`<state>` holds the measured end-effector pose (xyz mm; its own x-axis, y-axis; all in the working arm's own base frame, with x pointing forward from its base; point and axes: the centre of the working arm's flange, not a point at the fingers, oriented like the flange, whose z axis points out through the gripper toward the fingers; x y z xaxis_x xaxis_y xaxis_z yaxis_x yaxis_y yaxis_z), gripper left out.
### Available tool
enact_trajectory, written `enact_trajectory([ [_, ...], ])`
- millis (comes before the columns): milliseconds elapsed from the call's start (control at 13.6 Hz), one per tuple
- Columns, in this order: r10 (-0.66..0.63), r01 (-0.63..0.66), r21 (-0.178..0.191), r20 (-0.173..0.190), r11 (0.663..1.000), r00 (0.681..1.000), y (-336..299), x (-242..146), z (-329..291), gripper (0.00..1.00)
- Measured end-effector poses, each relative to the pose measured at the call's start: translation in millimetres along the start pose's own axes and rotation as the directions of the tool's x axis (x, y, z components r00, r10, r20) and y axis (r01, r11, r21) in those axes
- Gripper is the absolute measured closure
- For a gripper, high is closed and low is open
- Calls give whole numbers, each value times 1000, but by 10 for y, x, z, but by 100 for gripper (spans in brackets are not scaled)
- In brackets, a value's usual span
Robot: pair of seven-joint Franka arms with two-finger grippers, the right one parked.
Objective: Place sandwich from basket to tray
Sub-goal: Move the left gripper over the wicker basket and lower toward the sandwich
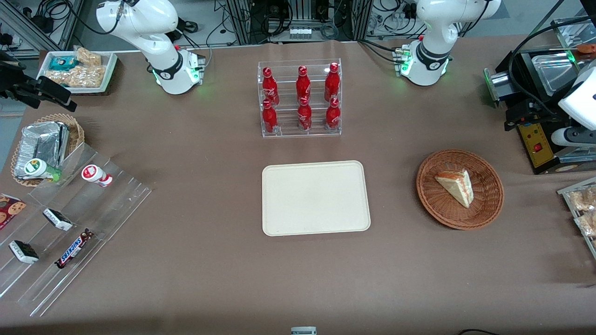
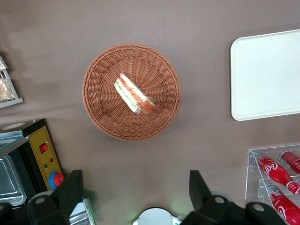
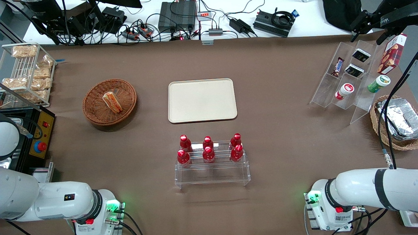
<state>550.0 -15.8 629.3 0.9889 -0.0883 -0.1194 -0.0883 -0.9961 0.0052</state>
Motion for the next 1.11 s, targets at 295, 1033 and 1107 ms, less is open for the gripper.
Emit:
enact_trajectory([
  [295, 0, 0, 0, 0, 1000, 1000, 0, 0, 0, 0],
  [1033, 6, -6, -1, 6, 1000, 1000, 25, 81, 87, 0],
  [1107, 6, -6, -2, 16, 1000, 1000, 19, 99, 136, 0],
])
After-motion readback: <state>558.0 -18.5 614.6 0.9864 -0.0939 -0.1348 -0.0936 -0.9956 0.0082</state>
